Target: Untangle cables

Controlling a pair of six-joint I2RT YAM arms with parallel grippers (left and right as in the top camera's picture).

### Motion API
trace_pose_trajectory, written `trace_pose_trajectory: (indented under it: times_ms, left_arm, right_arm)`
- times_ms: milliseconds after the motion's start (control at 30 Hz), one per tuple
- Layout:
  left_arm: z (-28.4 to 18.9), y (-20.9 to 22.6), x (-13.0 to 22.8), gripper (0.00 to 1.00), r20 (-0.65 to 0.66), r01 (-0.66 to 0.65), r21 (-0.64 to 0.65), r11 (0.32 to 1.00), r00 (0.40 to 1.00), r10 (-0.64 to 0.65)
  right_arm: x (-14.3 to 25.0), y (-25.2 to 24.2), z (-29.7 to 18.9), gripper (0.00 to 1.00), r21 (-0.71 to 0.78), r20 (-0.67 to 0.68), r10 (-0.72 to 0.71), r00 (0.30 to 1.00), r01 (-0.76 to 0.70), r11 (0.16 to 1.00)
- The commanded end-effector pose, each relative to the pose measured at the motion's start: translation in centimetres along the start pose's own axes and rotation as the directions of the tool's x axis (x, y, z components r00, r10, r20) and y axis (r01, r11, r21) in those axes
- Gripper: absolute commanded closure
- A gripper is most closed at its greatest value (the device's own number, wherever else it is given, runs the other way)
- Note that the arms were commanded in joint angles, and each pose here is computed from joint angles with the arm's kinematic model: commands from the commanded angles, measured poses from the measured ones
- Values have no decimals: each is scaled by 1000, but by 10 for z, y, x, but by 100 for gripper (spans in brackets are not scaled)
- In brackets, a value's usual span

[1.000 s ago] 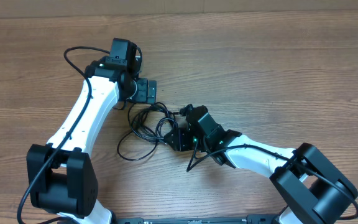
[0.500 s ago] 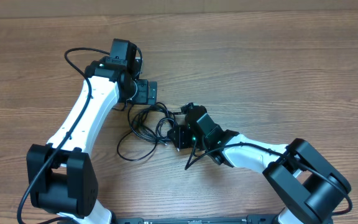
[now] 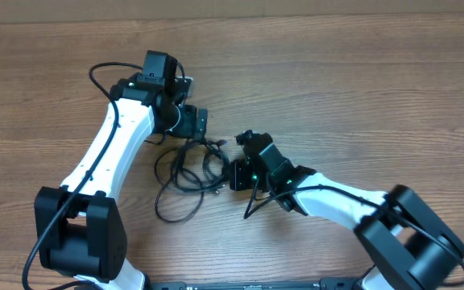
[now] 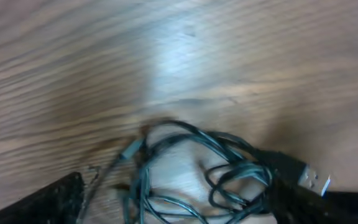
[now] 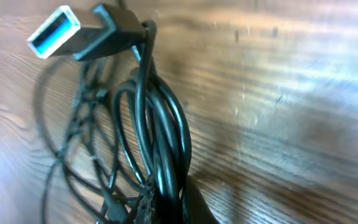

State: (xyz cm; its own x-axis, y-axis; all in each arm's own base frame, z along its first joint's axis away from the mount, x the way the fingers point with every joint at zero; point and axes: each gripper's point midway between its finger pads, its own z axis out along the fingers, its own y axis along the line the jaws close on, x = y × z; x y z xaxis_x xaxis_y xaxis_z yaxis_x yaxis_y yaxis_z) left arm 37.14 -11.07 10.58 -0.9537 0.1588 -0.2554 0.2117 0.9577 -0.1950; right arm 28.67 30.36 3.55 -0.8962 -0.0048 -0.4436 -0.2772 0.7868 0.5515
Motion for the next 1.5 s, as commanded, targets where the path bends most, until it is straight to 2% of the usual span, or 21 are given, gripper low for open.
trace_pose_trajectory:
  times_ms: [0, 133, 200, 433, 733, 767, 800, 900, 967, 1000, 1067, 1133, 1300, 1400, 1467]
  left_arm:
    - [-7, -45, 6, 7, 29, -214, 266, 940, 976, 214]
    - [-17, -71, 13, 7, 74, -298, 414, 860, 953, 295]
    - [-19, -76, 14, 7, 84, -308, 438, 844, 949, 302]
    - [-19, -75, 13, 11, 84, -308, 436, 845, 949, 303]
    - [-15, -66, 12, 16, 68, -304, 385, 871, 951, 302]
    - [-14, -66, 12, 15, 66, -300, 384, 873, 952, 298]
    - [-14, -66, 12, 4, 62, -284, 385, 878, 957, 283]
    - [-14, -65, 11, 0, 64, -286, 379, 880, 957, 284]
    - [-13, -63, 9, 7, 70, -292, 365, 884, 955, 287]
    - [-13, -63, 7, 14, 79, -297, 362, 884, 954, 289]
    - [-13, -63, 3, 41, 95, -306, 358, 882, 952, 292]
    - [-13, -63, 0, 52, 109, -314, 354, 881, 950, 294]
    - [-14, -65, -3, 57, 119, -312, 360, 879, 950, 288]
    - [-15, -68, -2, 62, 124, -312, 380, 871, 950, 286]
    - [-18, -74, -2, 62, 133, -312, 411, 856, 950, 282]
  right_arm:
    - [-45, 23, -38, 96, -43, 145, -61, 988, 68, 997]
    - [-64, 17, -67, 96, -27, 202, -35, 979, 41, 999]
    - [-71, 13, -81, 96, -23, 222, -21, 975, 27, 999]
    - [-85, 14, -128, 96, -27, 291, -6, 957, 15, 1000]
    - [-84, 39, -175, 96, -71, 352, -76, 933, 108, 992]
    - [-82, 39, -178, 96, -69, 350, -76, 934, 106, 992]
    - [-78, 39, -181, 96, -66, 342, -74, 937, 103, 993]
    - [-71, 37, -185, 96, -59, 325, -71, 943, 95, 994]
    - [-68, 36, -187, 96, -55, 317, -69, 946, 91, 994]
    - [-68, 36, -187, 96, -55, 316, -69, 946, 91, 994]
    - [-66, 37, -188, 96, -64, 310, -70, 948, 94, 994]
    - [-64, 41, -190, 96, -80, 306, -85, 948, 114, 990]
    - [-63, 47, -192, 96, -103, 304, -100, 947, 137, 985]
    - [-63, 47, -192, 96, -103, 305, -100, 947, 137, 985]
    - [-63, 47, -192, 96, -103, 304, -100, 947, 137, 985]
